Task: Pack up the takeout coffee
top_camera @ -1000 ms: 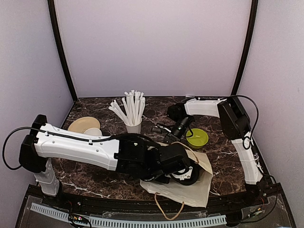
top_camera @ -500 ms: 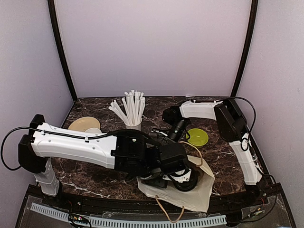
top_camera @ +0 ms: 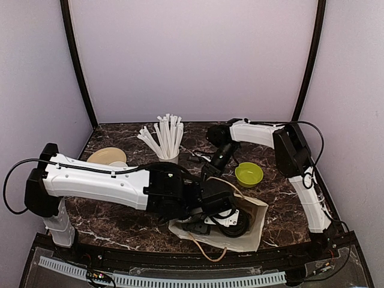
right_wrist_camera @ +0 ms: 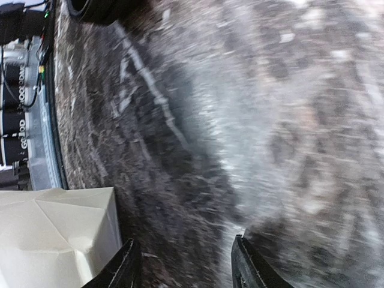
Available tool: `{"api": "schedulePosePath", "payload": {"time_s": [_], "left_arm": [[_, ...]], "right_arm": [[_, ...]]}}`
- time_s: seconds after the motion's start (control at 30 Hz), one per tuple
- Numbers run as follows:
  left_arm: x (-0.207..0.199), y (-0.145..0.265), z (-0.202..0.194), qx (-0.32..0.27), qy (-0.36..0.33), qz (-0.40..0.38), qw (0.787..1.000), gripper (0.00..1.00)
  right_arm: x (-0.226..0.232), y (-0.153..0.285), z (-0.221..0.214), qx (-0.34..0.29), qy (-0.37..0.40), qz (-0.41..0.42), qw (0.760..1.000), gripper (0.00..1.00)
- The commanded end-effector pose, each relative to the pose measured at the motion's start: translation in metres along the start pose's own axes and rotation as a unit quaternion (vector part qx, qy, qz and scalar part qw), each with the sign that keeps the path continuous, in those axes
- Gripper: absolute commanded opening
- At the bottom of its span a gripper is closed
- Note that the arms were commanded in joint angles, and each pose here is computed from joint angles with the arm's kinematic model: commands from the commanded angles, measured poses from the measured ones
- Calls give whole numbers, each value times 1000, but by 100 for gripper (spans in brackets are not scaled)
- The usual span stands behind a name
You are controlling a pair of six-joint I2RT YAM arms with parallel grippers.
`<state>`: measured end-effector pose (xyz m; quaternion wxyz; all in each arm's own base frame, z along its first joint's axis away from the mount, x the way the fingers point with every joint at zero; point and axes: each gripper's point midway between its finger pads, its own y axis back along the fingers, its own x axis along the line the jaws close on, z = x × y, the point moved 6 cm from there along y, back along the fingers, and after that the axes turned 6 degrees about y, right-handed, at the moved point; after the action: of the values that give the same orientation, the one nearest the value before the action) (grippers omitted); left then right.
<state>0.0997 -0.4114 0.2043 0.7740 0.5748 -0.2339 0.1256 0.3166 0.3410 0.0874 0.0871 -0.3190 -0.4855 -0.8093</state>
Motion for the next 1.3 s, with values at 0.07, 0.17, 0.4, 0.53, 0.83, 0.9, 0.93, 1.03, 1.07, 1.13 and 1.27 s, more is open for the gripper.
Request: {"api": "schedulePosePath", "payload": {"time_s": [0.07, 0.17, 0.4, 0.53, 0.83, 0.9, 0.93, 1.03, 1.07, 1.13, 1.27], "left_arm": [[10, 8, -4, -11, 14, 14, 1000, 47], [16, 5, -4, -10, 18, 27, 999, 47], [34, -3, -4, -24, 29, 43, 998, 47], [39, -11, -3, -31, 31, 31, 999, 47], [46, -22, -3, -26, 34, 12, 999, 46], [46, -22, -3, -25, 34, 10, 999, 46], [47, -22, -4, -24, 36, 10, 999, 46], [47, -21, -5, -21, 38, 10, 999, 46], [48, -21, -5, -21, 40, 11, 999, 46], [48, -19, -5, -22, 41, 12, 999, 46], [49, -19, -5, -23, 40, 15, 999, 46]], "right_arm": [[-15, 40, 12, -34, -8, -48, 998, 53], [-13, 59, 15, -45, -3, -68, 997, 54], [-20, 113, 7, -72, -20, -113, 991, 57], [-12, 145, -9, -83, -29, -119, 989, 57], [-5, 138, -31, -92, -20, -137, 986, 58], [-10, 121, -27, -85, -24, -115, 989, 57], [-12, 113, -24, -80, -24, -111, 990, 56], [-20, 91, -15, -63, -22, -117, 991, 56], [-23, 85, -12, -59, -23, -122, 991, 56], [-28, 74, -8, -46, -27, -129, 990, 56], [-34, 48, -9, -11, -22, -126, 992, 54]]}}
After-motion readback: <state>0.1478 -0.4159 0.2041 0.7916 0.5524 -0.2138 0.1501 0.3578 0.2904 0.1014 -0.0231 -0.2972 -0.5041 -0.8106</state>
